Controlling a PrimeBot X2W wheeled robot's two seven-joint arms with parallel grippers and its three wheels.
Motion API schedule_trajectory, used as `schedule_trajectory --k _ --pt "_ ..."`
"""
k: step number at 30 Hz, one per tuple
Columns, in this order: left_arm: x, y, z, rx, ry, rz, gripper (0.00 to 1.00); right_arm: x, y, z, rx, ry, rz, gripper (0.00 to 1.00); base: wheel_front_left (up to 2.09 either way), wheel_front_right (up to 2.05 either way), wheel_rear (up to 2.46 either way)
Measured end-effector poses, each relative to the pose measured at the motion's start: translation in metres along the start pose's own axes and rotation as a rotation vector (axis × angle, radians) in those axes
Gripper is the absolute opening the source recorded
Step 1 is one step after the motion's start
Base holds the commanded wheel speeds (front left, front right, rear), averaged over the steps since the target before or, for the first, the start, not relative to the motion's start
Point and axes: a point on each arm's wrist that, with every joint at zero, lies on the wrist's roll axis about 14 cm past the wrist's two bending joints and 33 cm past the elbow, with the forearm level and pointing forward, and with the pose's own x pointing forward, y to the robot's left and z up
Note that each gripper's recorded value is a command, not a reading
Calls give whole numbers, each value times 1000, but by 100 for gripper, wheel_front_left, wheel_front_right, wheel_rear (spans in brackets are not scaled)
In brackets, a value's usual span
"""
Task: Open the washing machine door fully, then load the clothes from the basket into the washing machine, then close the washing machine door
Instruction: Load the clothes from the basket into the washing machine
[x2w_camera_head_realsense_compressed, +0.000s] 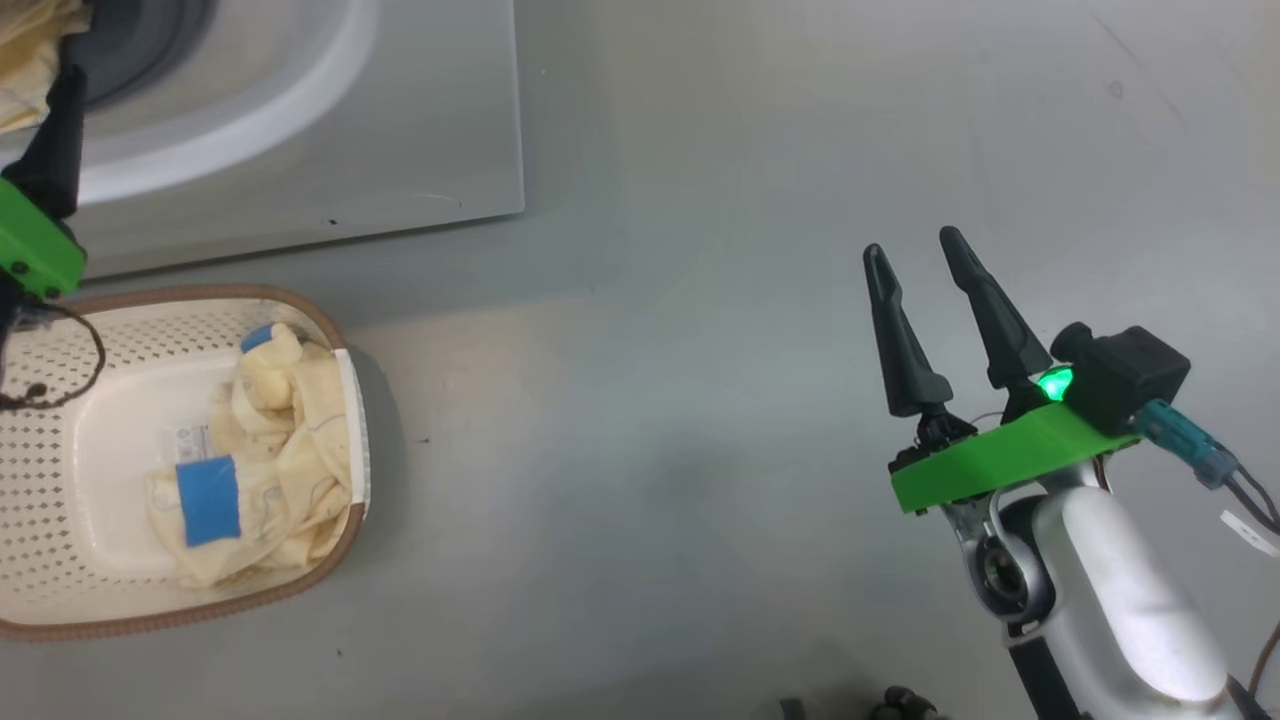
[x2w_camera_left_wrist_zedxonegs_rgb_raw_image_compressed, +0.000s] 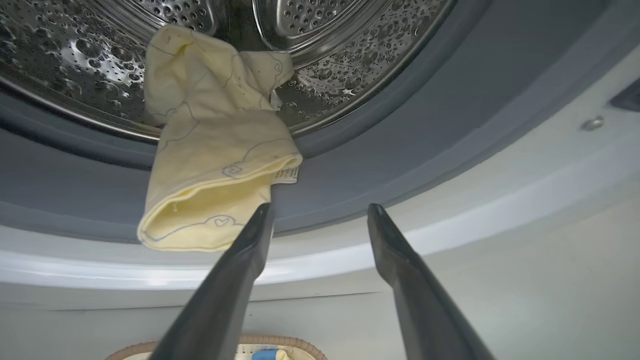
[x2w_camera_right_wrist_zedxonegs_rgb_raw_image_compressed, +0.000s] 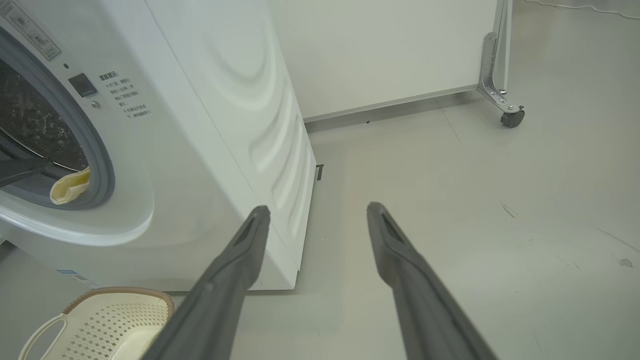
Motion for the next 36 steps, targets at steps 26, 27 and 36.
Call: schedule_trajectory --k 26,27,36 --pt "62 41 -41 40 429 69 100 5 -26 -15 23 32 -66 100 0 0 0" --pt "62 40 -41 36 438 65 100 5 -26 -15 23 32 -67 100 0 0 0" --pt "66 44 -42 48 463 77 100 5 -26 -15 21 34 -66 100 0 0 0"
